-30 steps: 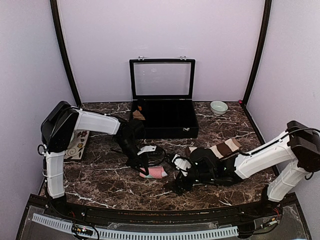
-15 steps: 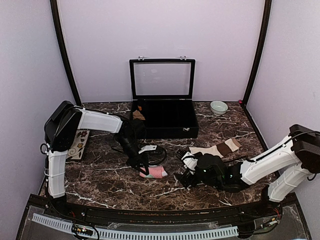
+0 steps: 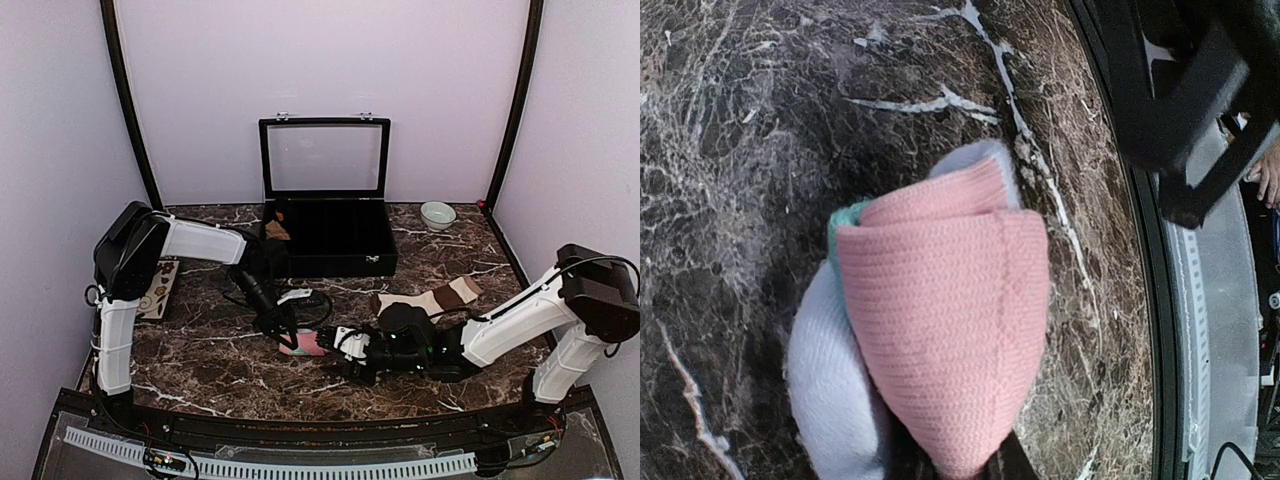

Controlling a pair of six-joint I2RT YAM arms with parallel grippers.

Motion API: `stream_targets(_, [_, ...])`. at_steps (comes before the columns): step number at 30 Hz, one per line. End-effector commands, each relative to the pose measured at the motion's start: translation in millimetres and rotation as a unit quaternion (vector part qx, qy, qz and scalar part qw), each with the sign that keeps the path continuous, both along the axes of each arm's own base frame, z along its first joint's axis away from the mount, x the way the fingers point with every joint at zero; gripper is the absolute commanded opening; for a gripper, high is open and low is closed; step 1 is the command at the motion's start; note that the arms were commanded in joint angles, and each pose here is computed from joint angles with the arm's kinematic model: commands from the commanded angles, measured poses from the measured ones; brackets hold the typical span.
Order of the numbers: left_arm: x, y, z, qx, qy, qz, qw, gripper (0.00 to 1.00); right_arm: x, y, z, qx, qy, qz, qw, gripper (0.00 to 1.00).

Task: Roll the socks
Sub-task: Roll the sock at the center of the board.

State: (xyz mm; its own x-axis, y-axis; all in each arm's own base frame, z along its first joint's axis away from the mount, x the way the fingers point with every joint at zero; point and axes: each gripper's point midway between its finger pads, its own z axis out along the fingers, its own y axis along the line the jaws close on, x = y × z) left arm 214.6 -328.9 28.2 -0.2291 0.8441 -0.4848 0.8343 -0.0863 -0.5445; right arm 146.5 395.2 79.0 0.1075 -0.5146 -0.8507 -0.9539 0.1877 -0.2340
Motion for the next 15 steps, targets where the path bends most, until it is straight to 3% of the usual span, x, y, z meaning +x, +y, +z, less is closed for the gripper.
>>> stream_targets(1, [-26.6,53.3,-60.7,0.151,0.032,-0.031,0.988,0.0,-3.5,26.8,2.3,-0.004,-0.049,0.061,0.997,0.53])
stream_targets(15, [-28.1,54.2,-60.1,0.148,0.036,-0.04,0.987,0.0,39.4,53.3,-19.7,-0.033,-0.125,0.052,0.99,0.54])
